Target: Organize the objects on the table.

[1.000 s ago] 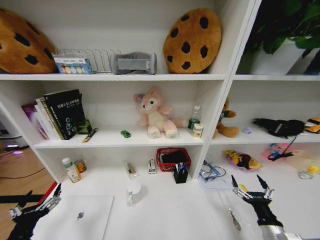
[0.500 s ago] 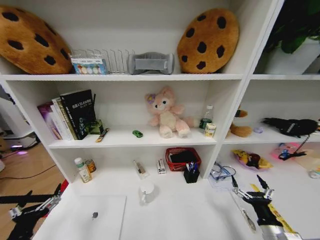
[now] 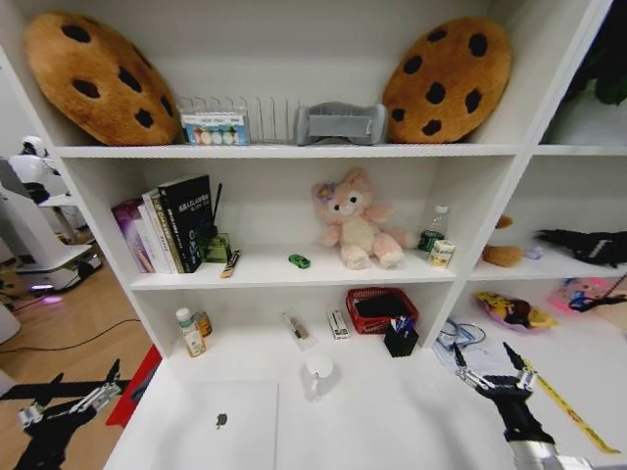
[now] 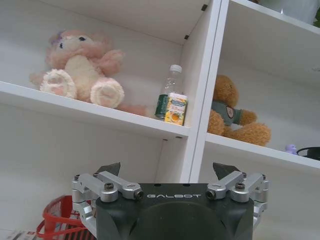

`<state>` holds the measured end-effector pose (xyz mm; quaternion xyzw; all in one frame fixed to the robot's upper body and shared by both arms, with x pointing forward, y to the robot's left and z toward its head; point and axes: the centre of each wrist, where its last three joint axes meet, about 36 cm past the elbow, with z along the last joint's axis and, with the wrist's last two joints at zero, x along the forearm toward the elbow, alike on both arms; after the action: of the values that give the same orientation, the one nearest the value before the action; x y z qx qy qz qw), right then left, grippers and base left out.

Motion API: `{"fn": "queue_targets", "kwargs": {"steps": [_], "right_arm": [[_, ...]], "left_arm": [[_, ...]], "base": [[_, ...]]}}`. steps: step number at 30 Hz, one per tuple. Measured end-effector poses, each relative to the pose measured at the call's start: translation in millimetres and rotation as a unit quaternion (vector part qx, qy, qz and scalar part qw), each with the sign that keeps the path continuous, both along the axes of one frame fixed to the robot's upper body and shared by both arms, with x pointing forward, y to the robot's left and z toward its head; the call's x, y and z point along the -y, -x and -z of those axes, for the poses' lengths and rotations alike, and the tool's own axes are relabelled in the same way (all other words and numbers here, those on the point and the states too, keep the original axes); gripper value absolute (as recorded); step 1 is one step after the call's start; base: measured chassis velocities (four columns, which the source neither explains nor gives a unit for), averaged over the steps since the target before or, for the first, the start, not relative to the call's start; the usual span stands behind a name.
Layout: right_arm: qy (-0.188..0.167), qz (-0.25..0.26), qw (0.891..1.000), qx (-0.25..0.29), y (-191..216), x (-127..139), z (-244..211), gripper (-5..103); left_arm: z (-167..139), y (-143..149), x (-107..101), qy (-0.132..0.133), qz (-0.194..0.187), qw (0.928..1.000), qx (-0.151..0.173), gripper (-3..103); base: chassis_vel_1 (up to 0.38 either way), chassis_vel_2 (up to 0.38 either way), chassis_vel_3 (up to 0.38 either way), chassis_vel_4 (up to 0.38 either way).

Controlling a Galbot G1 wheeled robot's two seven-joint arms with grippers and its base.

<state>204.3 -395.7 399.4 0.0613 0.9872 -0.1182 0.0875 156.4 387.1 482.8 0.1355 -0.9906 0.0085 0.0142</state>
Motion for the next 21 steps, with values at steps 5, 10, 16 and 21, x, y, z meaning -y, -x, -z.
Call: {"fn": "queue_targets", "kwargs": {"steps": [5, 10, 16, 21], "right_arm": [[0.0, 0.0, 1.0, 0.0, 0.0, 0.0, 0.0, 100], [0.0, 0.0, 1.0, 0.0, 0.0, 0.0, 0.0, 100], [0.0, 0.0, 1.0, 0.0, 0.0, 0.0, 0.0, 100], [0.0, 0.0, 1.0, 0.0, 0.0, 0.0, 0.0, 100]], "left_arm": [[0.0, 0.0, 0.0, 0.0, 0.0, 1.0, 0.0, 100], [0.0, 0.0, 0.0, 0.0, 0.0, 1.0, 0.0, 100], [0.0, 0.0, 0.0, 0.0, 0.0, 1.0, 0.0, 100], [0.0, 0.0, 0.0, 0.0, 0.0, 1.0, 0.0, 100]], "base": [[0.142, 0.141, -0.14, -0.135], [0.073, 0.085, -0.095, -0.094], [-0.007, -0.005, 0.004, 0.01], [0.0, 0.0, 0.0, 0.0]]}}
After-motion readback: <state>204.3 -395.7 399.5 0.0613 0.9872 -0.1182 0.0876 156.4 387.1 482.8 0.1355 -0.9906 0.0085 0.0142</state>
